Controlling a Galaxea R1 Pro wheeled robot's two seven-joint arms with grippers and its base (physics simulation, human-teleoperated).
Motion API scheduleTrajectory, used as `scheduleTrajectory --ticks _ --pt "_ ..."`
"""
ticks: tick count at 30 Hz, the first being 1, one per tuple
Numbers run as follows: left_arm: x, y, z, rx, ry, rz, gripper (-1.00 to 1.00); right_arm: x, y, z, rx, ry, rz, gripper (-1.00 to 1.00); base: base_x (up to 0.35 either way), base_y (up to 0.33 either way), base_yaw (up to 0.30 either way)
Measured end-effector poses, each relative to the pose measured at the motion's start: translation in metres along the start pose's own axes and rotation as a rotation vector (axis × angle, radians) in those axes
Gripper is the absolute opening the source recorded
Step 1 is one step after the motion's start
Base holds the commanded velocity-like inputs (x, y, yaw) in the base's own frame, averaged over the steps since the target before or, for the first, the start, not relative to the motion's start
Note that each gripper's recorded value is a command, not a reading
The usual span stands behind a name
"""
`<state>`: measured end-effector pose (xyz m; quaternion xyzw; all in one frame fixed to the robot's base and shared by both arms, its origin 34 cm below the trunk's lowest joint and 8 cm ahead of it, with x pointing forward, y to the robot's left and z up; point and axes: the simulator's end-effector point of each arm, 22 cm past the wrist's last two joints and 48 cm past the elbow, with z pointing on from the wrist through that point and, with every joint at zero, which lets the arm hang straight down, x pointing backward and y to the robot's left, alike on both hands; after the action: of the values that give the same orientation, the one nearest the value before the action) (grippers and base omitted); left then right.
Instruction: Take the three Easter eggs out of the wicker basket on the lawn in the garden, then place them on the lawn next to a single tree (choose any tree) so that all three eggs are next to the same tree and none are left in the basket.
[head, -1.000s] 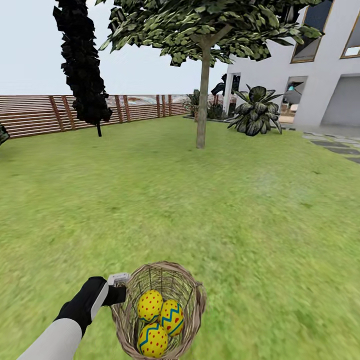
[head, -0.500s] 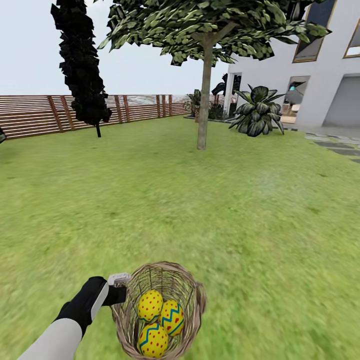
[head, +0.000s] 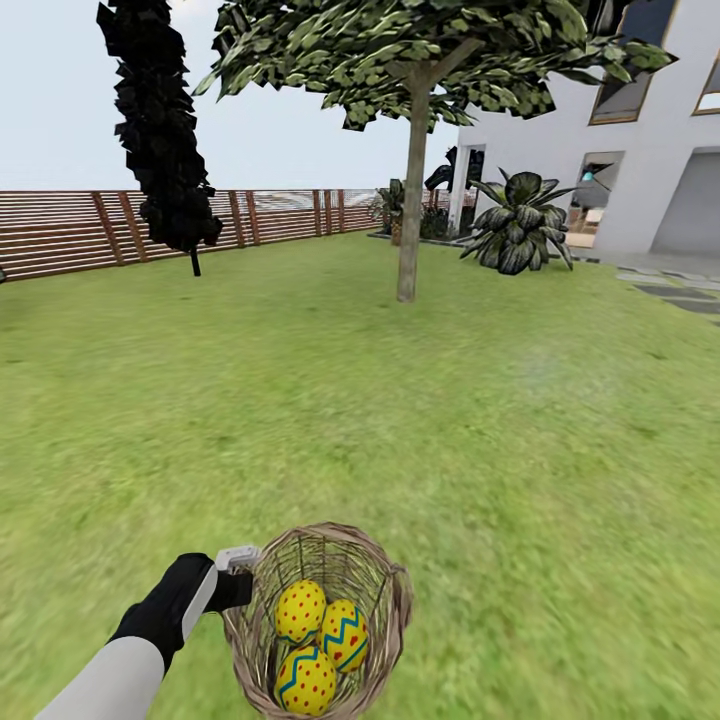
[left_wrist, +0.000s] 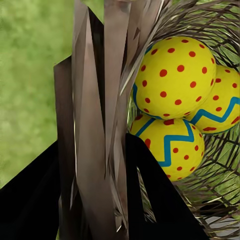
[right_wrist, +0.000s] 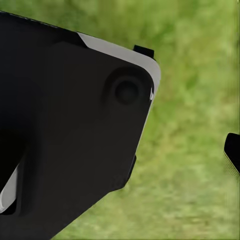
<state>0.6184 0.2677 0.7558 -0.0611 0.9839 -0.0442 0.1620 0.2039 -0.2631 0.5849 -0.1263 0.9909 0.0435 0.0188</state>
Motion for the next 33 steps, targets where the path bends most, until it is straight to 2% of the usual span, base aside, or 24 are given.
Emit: scheduleTrajectory --ticks 33 --pt "-0.0002 0.0 -0.0001 0.0 0.0 0.0 -1.0 0.0 0.0002 0.0 0.0 0.0 0.0 1.0 0.324 0.077 0.0"
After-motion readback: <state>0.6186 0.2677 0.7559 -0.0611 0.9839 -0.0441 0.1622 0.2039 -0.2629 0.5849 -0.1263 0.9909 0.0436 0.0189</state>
